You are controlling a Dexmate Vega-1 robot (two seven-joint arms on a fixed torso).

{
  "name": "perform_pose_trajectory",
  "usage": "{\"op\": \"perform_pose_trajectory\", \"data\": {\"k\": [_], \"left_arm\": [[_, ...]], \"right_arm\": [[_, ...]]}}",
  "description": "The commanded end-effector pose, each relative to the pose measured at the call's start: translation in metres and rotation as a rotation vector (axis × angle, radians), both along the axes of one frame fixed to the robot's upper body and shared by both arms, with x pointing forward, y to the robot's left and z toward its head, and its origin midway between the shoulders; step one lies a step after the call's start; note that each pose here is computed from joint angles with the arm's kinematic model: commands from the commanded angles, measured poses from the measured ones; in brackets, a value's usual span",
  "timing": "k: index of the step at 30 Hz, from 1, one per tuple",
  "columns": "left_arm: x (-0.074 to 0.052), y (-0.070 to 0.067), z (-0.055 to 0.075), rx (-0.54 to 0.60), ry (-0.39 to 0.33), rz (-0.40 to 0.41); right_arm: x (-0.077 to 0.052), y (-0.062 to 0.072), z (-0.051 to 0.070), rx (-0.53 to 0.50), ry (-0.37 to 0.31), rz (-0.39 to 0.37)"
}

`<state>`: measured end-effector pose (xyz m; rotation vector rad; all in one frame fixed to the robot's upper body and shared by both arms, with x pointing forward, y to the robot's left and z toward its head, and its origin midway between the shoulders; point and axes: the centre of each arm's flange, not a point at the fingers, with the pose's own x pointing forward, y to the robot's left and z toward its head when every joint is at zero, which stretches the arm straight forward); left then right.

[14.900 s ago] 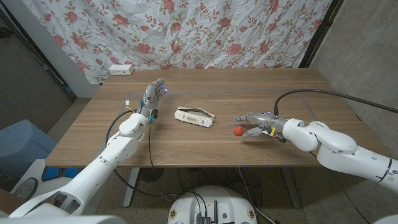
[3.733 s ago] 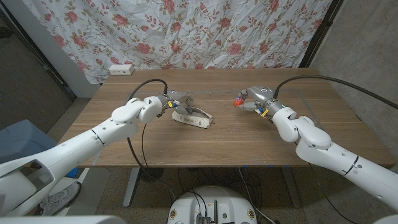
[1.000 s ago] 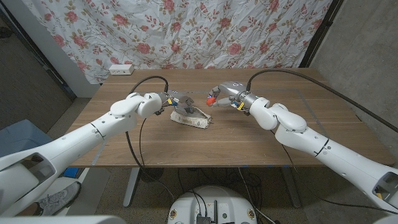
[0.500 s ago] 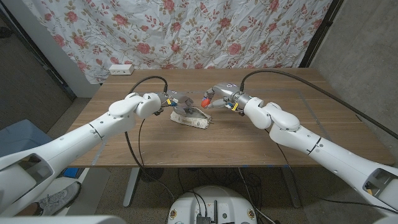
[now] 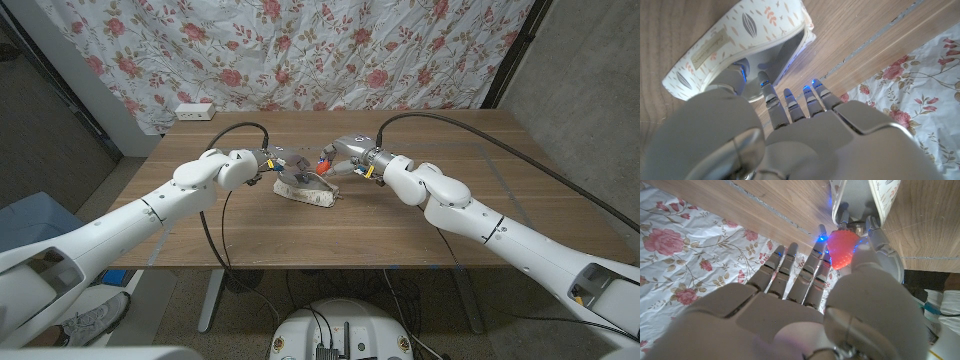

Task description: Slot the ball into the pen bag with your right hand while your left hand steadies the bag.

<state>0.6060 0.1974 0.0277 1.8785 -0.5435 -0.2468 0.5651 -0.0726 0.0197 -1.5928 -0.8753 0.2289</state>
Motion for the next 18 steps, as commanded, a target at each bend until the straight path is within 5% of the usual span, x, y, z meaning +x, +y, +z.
{"op": "perform_pose_trajectory", "data": {"k": [1, 18], "left_arm": [[0.001, -0.001, -0.001, -0.006, 0.002, -0.006], [0.0, -0.001, -0.002, -0.008, 0.004, -0.012]], "right_arm": [[0.001, 0.015, -0.003, -0.029, 0.011, 0.025], [0.009, 0.026, -0.008, -0.023, 0.019, 0.042]]}}
